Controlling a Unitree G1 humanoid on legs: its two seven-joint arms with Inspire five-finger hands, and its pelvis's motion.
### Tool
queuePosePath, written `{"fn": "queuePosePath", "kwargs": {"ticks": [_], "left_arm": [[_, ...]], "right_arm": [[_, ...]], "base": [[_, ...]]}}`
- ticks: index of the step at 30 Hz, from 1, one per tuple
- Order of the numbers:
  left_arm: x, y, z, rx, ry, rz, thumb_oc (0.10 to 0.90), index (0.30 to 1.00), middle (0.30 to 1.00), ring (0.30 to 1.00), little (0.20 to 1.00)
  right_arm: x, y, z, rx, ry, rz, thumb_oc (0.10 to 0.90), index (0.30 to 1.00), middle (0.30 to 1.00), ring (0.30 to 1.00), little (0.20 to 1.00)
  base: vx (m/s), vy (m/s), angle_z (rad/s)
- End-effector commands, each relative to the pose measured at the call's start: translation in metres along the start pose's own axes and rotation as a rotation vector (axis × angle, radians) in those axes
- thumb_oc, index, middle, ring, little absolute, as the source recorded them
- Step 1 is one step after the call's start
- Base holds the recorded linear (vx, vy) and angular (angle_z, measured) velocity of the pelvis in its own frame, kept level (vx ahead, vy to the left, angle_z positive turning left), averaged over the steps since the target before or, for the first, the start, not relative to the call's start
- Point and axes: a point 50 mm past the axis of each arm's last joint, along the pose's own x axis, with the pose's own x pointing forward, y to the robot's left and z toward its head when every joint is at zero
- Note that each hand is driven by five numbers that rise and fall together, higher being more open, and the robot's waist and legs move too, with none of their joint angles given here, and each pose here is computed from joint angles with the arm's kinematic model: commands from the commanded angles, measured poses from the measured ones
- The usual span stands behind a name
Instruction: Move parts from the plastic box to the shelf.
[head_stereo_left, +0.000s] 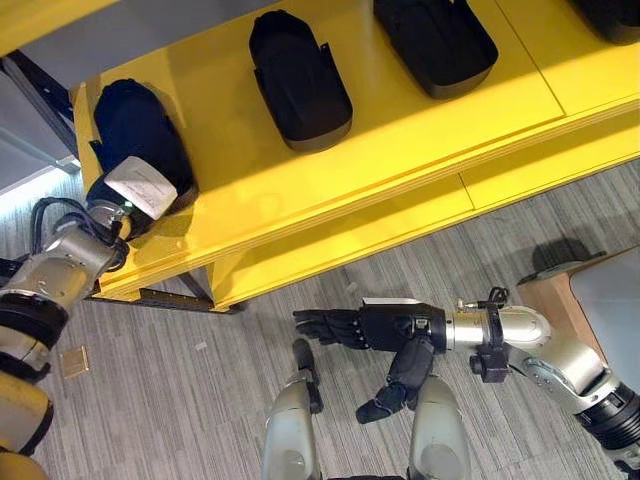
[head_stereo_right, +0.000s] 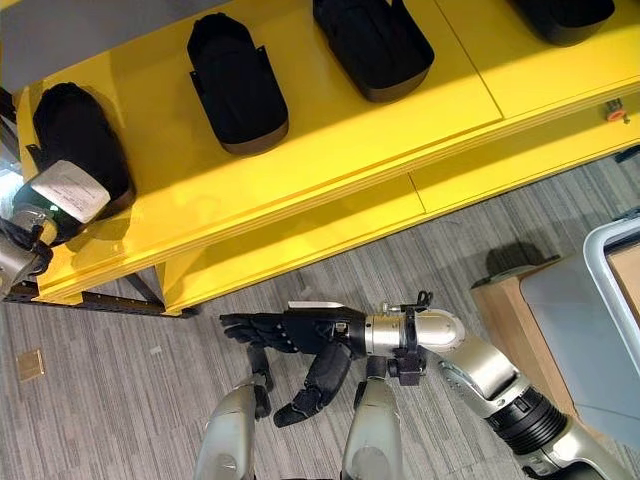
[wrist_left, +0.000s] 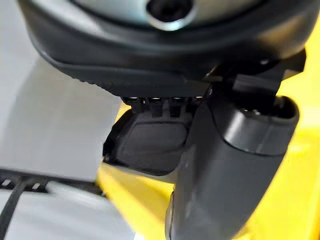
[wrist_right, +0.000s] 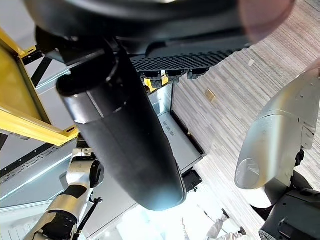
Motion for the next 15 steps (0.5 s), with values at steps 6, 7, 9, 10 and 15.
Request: {"fn": "queuePosePath", "kwargs": {"ticks": [6, 7, 9, 10, 15], "left_arm": [[0.003, 0.012, -0.032, 0.126, 0.161, 0.081, 0.9, 1.0, 1.0, 1.0, 1.0], [0.004, 0.016, -0.034, 0.13, 0.164, 0.1, 0.9, 1.0, 1.0, 1.0, 1.0], [0.005, 0.019, -0.034, 0.122, 0.168, 0.114, 0.9, 1.0, 1.0, 1.0, 1.0], [0.006, 0.022, -0.034, 0.116, 0.173, 0.129, 0.9, 1.0, 1.0, 1.0, 1.0], [0.008, 0.032, -0.037, 0.091, 0.18, 0.173, 0.9, 1.0, 1.0, 1.0, 1.0]], "right_arm": [[0.014, 0.012, 0.036, -0.076, -0.186, 0.115, 0.9, 1.0, 1.0, 1.0, 1.0], [0.014, 0.012, 0.035, -0.075, -0.183, 0.119, 0.9, 1.0, 1.0, 1.0, 1.0], [0.014, 0.012, 0.035, -0.073, -0.182, 0.124, 0.9, 1.0, 1.0, 1.0, 1.0], [0.014, 0.012, 0.034, -0.073, -0.182, 0.125, 0.9, 1.0, 1.0, 1.0, 1.0], [0.013, 0.012, 0.033, -0.07, -0.179, 0.121, 0.9, 1.0, 1.0, 1.0, 1.0]], "base": [[0.0, 0.0, 0.0], [0.0, 0.0, 0.0], [0.0, 0.0, 0.0], [0.0, 0.0, 0.0], [0.0, 0.0, 0.0]]}}
